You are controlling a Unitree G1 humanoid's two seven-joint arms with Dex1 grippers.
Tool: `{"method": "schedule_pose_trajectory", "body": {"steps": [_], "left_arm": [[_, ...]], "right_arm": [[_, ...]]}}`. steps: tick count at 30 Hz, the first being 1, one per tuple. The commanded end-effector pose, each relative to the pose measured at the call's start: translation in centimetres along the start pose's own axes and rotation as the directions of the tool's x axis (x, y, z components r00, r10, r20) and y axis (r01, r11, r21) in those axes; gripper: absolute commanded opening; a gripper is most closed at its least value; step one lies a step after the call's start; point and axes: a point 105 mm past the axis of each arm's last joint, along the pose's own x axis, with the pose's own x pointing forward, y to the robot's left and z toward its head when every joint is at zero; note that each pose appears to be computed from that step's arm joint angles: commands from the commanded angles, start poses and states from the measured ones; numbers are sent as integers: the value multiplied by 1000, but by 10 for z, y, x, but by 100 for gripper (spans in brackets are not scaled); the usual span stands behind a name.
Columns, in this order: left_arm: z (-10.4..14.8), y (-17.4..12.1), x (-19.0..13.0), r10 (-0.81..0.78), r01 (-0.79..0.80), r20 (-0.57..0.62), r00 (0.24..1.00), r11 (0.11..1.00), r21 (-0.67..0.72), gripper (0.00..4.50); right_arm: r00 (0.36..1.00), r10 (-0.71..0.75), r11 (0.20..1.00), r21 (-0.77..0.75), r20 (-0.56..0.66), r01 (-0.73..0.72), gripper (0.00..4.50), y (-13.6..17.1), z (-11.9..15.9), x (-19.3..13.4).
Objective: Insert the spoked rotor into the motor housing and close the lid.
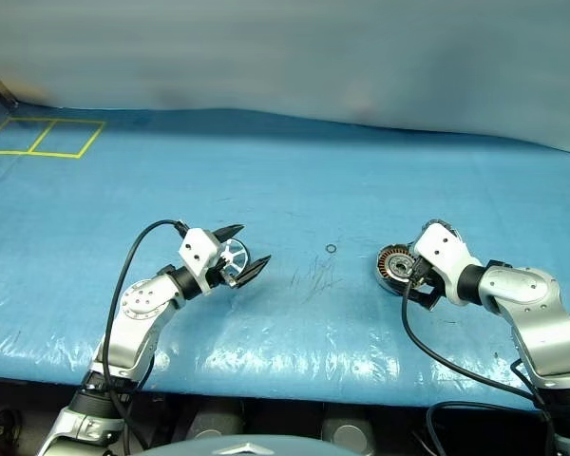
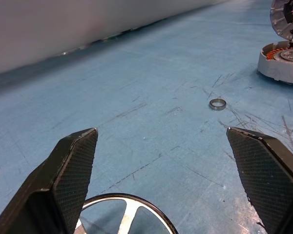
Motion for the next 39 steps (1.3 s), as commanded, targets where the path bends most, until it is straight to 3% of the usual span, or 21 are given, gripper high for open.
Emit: {"method": "schedule_pose_trajectory", "body": {"steps": [1,26,31,32,36,39], "left_arm": [[6,1,1,6,-6,28,1000,1000,20,450],[4,1,0,18,-19,18,1000,1000,25,450],[4,3,0,24,-25,17,1000,999,27,450],[4,3,0,27,-27,16,1000,999,28,450],[3,5,-2,35,-35,14,999,999,30,450],[3,6,-2,40,-41,11,999,999,31,450]], "right_arm": [[1000,25,1000,-3,2,-25,447,6,1,1],[987,68,998,23,-146,-65,447,16,-33,18],[982,83,996,0,-172,-84,294,20,-36,21],[980,91,996,-7,-177,-94,294,22,-37,22],[977,110,993,-30,-183,-118,200,29,-35,26],[975,121,989,-66,-188,-135,198,33,-34,27]]}}
